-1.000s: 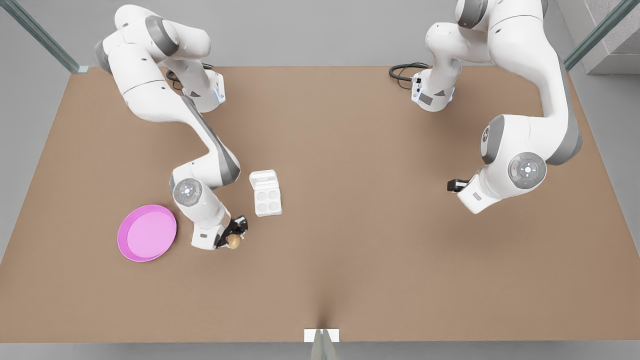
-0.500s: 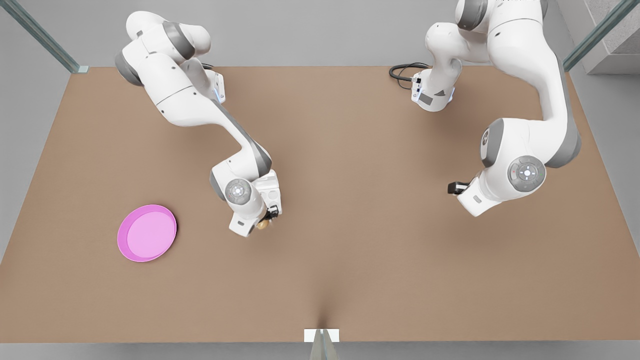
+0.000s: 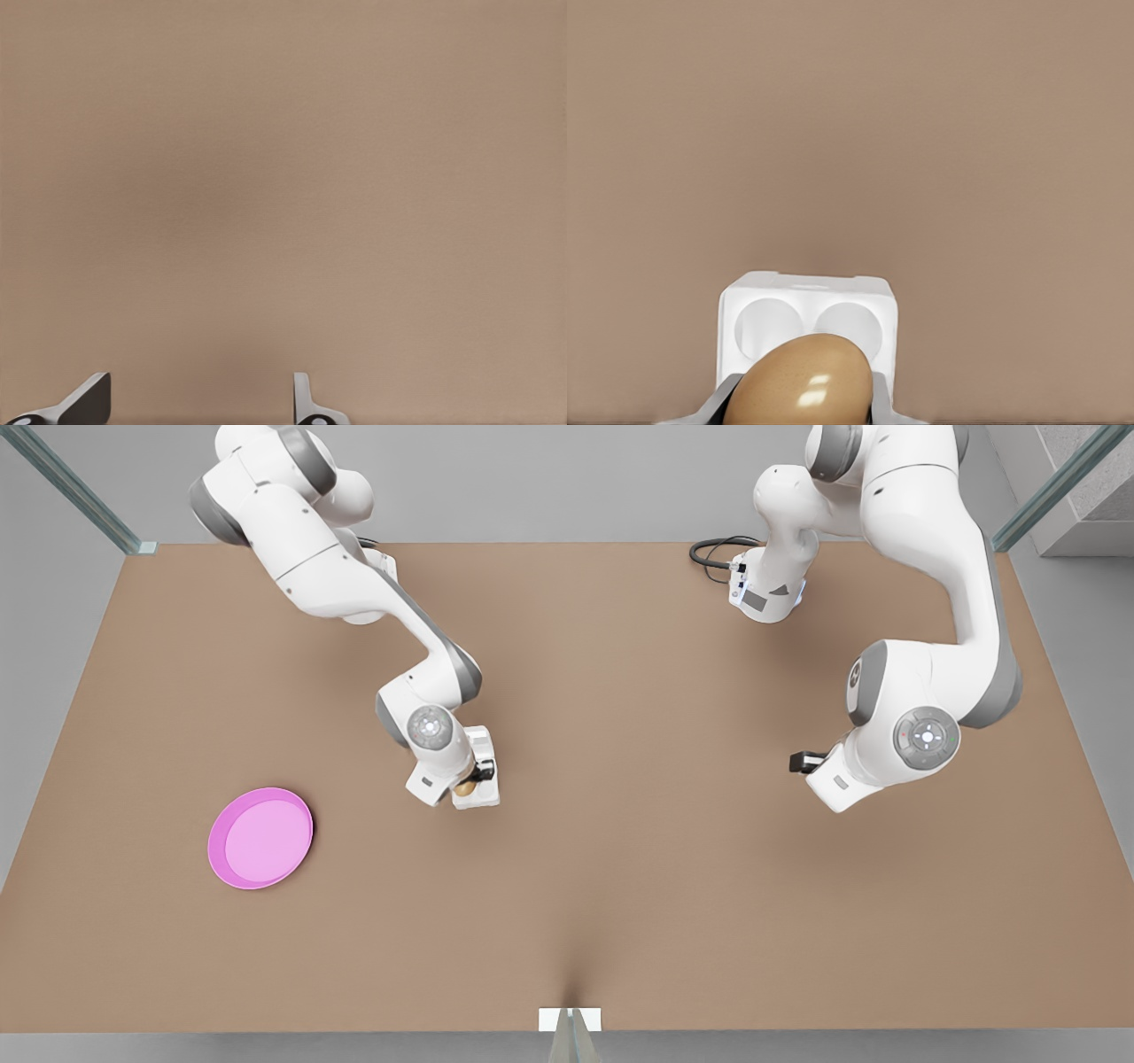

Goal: Pack egg into the box and close the box lid

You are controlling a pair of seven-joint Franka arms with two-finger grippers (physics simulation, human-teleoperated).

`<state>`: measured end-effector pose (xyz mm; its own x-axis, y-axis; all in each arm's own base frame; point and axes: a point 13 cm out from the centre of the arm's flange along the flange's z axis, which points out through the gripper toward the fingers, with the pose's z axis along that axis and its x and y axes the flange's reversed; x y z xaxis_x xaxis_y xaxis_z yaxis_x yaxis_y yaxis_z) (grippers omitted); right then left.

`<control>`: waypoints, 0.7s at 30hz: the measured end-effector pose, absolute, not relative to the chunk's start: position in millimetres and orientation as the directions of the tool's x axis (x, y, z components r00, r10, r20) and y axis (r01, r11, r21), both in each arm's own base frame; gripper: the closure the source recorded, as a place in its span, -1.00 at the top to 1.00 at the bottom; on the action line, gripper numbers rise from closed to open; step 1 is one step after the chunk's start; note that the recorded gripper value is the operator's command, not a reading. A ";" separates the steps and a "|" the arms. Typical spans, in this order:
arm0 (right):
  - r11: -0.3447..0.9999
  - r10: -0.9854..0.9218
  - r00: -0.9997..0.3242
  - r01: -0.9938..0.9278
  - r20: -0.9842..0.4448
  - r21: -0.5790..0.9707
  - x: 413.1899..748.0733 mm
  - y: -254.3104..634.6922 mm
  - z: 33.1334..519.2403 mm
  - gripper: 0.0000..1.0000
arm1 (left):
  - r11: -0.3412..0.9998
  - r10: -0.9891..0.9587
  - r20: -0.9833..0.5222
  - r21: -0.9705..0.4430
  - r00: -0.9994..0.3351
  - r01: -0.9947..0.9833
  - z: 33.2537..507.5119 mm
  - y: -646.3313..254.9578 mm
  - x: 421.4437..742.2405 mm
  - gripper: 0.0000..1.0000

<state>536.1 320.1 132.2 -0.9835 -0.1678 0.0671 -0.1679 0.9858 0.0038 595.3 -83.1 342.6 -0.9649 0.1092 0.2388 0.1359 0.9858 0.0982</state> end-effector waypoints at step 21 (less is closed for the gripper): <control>0.959 0.285 -0.888 0.263 -0.360 0.110 718.0 125.6 449.5 1.00 | 0.984 0.114 0.253 0.102 -0.961 0.143 333.7 -86.4 595.1 0.50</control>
<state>718.0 125.6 449.5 -0.8884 0.2848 -0.3600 0.2626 0.9586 0.1102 595.1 -86.4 333.7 -0.9607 0.1138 0.2530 0.1434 0.9844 0.1018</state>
